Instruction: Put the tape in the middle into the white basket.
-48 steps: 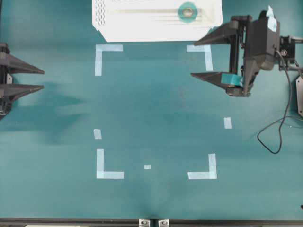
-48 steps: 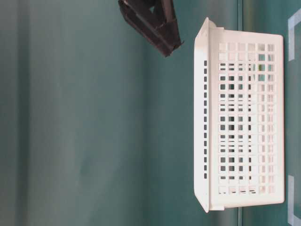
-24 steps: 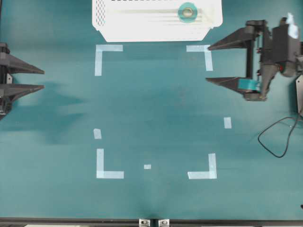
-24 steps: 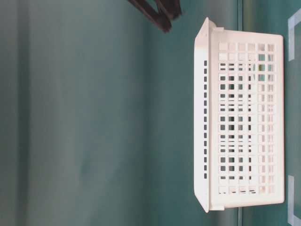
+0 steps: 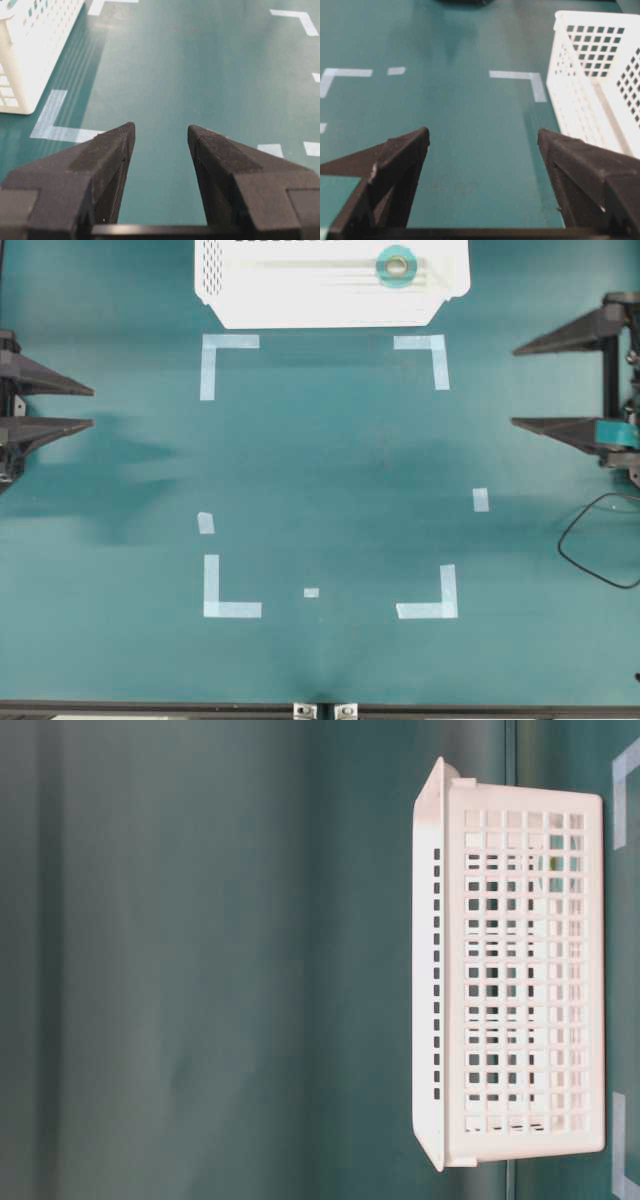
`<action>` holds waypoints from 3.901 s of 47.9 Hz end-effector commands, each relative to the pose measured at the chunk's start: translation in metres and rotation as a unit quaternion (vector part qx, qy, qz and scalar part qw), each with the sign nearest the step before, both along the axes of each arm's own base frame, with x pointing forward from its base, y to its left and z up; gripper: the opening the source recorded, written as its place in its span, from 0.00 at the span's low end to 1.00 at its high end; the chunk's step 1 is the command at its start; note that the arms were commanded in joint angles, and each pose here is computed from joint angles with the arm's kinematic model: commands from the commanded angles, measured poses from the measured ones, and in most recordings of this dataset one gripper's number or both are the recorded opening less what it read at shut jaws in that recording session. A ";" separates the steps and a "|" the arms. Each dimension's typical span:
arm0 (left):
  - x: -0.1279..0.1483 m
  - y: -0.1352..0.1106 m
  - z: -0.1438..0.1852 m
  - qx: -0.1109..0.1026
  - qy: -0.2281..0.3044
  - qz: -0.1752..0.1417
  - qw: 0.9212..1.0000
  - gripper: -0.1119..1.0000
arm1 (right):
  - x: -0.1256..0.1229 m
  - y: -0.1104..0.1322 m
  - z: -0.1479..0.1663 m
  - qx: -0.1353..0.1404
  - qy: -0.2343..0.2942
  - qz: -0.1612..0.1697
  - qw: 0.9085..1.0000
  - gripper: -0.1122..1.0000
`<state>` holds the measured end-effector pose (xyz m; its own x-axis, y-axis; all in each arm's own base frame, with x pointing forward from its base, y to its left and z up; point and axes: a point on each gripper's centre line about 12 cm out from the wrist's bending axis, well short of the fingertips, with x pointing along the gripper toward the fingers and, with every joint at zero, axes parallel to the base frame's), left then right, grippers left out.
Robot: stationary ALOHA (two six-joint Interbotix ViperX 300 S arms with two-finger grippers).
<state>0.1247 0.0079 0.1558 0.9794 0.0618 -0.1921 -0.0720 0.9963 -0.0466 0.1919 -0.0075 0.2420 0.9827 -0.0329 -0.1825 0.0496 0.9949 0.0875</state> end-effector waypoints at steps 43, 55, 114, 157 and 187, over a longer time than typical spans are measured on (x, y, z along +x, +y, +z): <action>0.001 0.003 0.006 0.001 -0.008 0.011 1.000 0.15 | -0.040 0.013 -0.042 0.001 -0.029 0.037 0.999 0.94; 0.001 0.003 0.006 0.001 -0.007 0.011 1.000 0.15 | -0.044 0.012 -0.060 0.001 -0.001 0.033 0.999 0.94; 0.002 0.003 0.006 0.002 -0.006 0.011 1.000 0.15 | -0.056 0.009 -0.086 0.009 0.047 0.021 0.999 0.95; 0.002 0.003 0.006 0.002 -0.006 0.011 1.000 0.15 | -0.056 0.009 -0.086 0.009 0.047 0.021 0.999 0.95; 0.002 0.003 0.006 0.002 -0.006 0.011 1.000 0.15 | -0.056 0.009 -0.086 0.010 0.047 0.021 0.999 0.95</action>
